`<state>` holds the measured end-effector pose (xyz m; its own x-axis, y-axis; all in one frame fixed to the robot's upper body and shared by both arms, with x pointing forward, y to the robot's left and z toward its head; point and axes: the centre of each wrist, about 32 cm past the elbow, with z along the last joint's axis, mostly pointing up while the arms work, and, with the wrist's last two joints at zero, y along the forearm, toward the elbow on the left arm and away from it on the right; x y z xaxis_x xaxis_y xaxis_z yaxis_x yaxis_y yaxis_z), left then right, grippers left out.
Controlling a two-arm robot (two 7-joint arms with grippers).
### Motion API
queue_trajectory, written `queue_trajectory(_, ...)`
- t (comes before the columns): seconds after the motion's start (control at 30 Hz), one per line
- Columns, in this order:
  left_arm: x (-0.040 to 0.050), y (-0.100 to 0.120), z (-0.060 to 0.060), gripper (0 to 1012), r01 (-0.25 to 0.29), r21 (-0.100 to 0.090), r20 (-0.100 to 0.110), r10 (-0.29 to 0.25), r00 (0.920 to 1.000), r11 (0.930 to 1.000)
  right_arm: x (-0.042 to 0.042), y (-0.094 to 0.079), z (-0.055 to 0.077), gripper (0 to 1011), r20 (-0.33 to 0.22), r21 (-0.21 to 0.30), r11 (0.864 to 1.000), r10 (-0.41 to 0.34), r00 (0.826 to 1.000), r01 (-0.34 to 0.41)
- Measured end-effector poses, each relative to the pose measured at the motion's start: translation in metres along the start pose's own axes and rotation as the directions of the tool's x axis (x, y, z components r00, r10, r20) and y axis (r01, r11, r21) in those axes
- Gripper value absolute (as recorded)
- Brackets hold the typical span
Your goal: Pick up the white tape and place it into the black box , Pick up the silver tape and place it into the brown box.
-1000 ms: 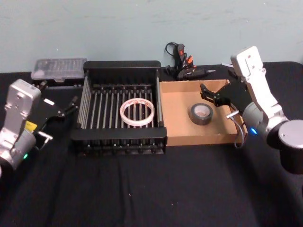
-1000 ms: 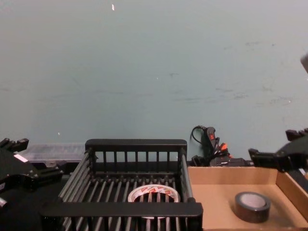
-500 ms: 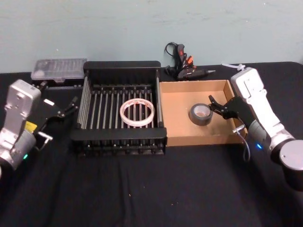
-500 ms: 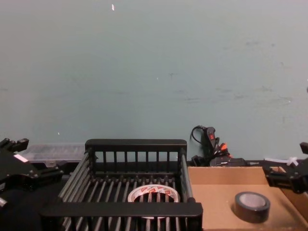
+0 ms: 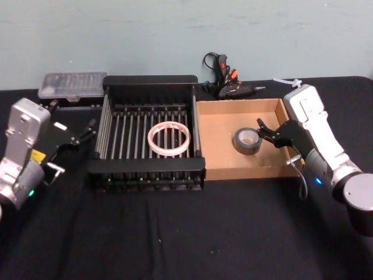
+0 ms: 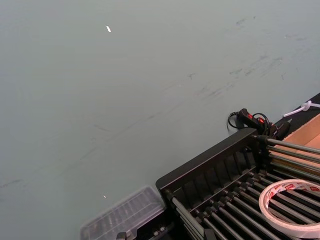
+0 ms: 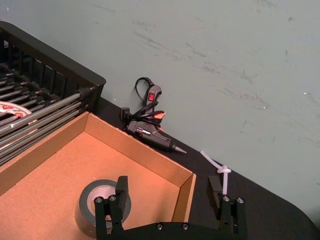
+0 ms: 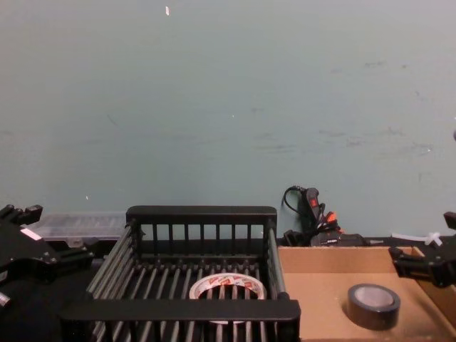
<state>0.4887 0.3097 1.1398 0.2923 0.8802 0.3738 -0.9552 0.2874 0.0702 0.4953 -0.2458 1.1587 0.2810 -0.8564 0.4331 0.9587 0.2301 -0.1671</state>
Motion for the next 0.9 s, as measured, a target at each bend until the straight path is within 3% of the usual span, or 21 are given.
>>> queue_trajectory(0.9,0.0000,0.0000,0.0000,1001,0.000,0.000,0.000,0.000,1.0000,1.0000,0.0004,0.0004,0.0011,1002,-0.004,0.000,1.000,0.003,1.000,-0.003)
